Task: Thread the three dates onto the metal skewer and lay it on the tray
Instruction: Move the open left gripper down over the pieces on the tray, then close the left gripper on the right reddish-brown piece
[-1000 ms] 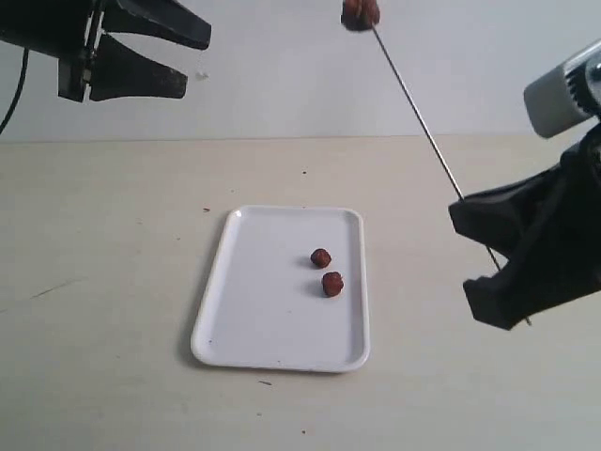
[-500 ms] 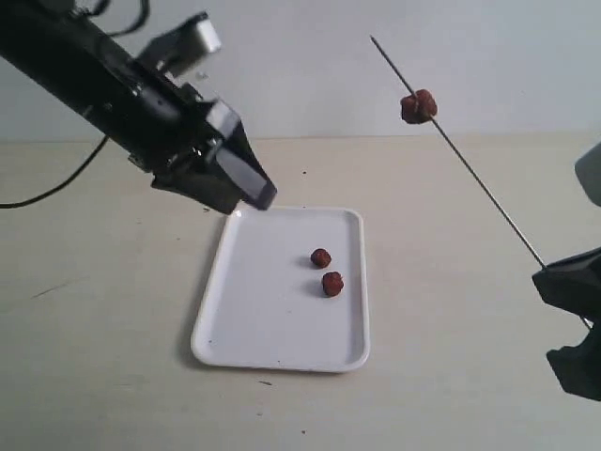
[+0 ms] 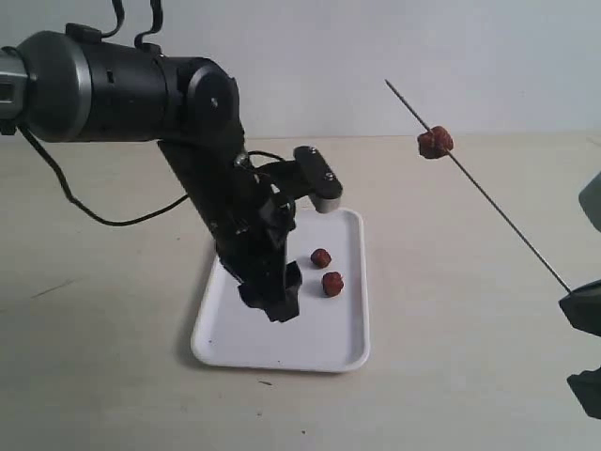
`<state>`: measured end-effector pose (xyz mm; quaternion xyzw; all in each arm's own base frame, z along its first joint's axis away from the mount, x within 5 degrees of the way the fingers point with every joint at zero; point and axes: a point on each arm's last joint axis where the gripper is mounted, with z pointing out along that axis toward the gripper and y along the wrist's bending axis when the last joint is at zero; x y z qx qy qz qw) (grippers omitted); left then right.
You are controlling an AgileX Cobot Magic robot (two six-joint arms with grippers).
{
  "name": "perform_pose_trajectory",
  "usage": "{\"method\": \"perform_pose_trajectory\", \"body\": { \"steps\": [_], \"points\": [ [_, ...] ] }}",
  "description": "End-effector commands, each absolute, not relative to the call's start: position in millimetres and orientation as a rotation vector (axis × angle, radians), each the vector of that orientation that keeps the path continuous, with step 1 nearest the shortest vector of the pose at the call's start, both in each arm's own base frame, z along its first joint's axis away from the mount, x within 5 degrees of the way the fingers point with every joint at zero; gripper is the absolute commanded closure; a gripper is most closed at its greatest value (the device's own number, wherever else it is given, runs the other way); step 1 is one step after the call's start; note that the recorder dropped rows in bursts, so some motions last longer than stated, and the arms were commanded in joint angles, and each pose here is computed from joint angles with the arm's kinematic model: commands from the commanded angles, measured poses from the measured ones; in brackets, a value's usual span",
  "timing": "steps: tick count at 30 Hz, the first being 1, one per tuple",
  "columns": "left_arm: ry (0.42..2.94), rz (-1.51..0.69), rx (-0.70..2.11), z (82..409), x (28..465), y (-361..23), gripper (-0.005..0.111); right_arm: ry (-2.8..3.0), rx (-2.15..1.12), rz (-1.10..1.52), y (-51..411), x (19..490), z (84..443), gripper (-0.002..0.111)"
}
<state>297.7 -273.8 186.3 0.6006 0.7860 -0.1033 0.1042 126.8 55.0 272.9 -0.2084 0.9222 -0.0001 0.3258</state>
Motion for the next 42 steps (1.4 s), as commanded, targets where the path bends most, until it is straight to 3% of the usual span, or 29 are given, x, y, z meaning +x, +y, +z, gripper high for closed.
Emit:
{"method": "perform_pose_trajectory", "body": {
  "steps": [1,12,42],
  "points": [
    [2.086,-0.234,1.742,191,308,-288,0.046,2.409,-0.543,-0.011,54,127,276,0.108],
    [2.035,-0.200,1.713,162,321,-297,0.046,2.394,-0.559,-0.057,52,128,276,0.108],
    [1.996,-0.233,1.712,129,317,-318,0.046,2.372,-0.562,-0.058,52,130,278,0.108]
  ]
}}
